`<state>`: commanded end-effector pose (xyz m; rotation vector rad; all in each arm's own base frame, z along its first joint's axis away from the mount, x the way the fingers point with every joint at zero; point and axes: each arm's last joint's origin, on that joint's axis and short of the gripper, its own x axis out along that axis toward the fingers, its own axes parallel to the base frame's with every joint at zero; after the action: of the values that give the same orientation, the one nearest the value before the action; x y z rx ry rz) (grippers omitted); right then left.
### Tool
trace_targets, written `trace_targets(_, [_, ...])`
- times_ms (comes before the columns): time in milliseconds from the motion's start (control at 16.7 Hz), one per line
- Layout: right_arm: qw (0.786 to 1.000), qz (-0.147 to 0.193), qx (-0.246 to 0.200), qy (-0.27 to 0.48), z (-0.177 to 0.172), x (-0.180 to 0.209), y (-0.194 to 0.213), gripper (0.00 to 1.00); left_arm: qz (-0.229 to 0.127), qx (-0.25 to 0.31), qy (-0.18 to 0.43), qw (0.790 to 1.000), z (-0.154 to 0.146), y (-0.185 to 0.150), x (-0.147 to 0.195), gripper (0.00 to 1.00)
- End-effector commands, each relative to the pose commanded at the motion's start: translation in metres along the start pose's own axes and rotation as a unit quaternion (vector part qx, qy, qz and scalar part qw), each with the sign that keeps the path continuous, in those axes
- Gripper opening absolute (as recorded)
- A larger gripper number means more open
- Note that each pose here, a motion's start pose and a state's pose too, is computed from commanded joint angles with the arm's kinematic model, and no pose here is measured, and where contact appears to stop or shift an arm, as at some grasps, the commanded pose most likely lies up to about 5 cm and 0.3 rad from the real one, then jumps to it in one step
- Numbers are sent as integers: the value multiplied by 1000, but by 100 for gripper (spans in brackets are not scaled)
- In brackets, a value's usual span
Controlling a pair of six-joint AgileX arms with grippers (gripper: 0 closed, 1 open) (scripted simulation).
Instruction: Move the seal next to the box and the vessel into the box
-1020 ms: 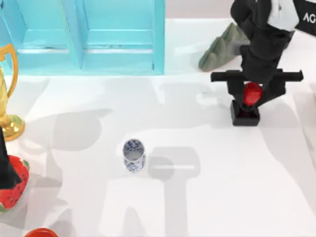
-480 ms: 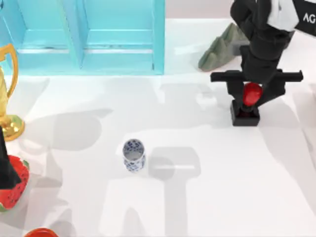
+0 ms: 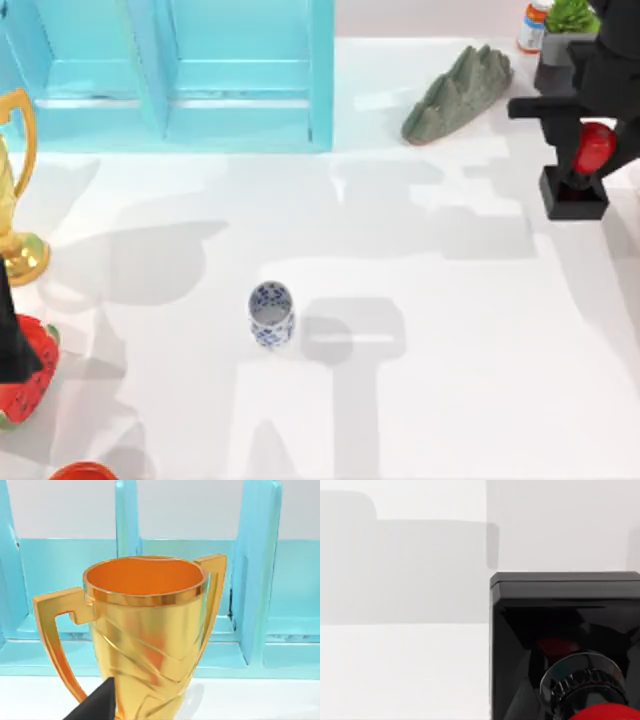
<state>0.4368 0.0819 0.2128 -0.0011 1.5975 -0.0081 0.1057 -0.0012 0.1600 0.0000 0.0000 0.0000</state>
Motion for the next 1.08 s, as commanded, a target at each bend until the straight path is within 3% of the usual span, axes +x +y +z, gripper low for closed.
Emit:
trace_targets(240, [1000,3,5,-13,-6,-36,-34,0,0,0,0,1000,0,0,0,100])
trace_targets(660, [1000,2,-2,-16,-13,-40,-27,0,0,0,0,1000,0,0,0,100])
trace_targets(1080, [1000,0,-4,-8,-93,-53,-17,0,0,0,0,1000,0,0,0,100])
